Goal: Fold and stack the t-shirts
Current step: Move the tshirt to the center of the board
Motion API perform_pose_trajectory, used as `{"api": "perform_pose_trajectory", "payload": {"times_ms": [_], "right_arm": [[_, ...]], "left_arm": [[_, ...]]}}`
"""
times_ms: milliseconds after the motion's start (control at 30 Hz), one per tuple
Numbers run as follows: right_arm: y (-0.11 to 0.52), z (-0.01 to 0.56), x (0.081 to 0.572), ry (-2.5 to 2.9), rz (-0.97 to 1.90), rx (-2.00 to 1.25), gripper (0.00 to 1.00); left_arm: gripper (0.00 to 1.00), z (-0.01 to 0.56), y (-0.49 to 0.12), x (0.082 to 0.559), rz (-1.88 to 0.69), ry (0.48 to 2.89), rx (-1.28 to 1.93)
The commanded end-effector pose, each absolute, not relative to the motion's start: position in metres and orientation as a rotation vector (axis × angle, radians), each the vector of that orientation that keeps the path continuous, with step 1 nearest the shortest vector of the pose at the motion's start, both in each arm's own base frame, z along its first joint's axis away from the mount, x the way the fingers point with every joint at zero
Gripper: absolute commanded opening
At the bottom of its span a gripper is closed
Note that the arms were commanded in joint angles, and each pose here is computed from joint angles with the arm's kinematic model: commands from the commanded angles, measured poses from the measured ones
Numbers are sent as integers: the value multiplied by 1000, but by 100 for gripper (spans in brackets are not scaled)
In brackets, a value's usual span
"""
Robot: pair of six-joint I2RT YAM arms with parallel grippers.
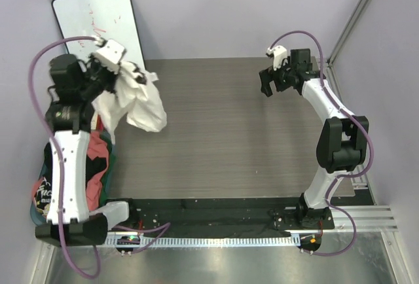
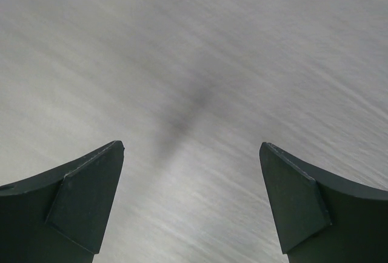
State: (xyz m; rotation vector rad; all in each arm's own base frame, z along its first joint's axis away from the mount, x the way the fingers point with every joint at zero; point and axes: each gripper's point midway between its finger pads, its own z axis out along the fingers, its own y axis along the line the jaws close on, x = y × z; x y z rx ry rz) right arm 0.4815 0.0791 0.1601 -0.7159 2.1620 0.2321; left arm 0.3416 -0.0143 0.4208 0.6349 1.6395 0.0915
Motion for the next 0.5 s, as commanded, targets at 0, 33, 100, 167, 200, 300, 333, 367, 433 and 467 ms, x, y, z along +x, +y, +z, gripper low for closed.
{"api": "perform_pose_trajectory", "payload": {"times_ms": [0,33,100,167,200,300,333,367,433,467], "right_arm": [[57,234,530,1972,63,-395,100],[48,239,533,1961,15,-343,100],[41,254,540,1911,-28,-299,100],[34,264,544,1890,-69,-259,100],[32,271,544,1872,-75,-245,100],[28,287,541,1836,-97,-214,100],[28,287,540,1834,-97,-214,100],[28,289,539,1828,-93,-210,100],[27,287,537,1832,-96,-215,100],[29,285,536,1837,-93,-224,100]], "left_arm": [[0,389,-97,377,-126,1520,890],[0,383,-108,386,-141,1511,915],[0,374,-141,412,-202,1479,964],[0,376,-175,424,-285,1447,969],[0,382,-191,445,-302,1397,950],[0,399,-240,460,-414,1320,922],[0,400,-251,463,-437,1313,925],[2,413,-266,459,-477,1286,926],[17,406,-277,464,-517,1301,929],[76,402,-277,464,-521,1313,926]]}}
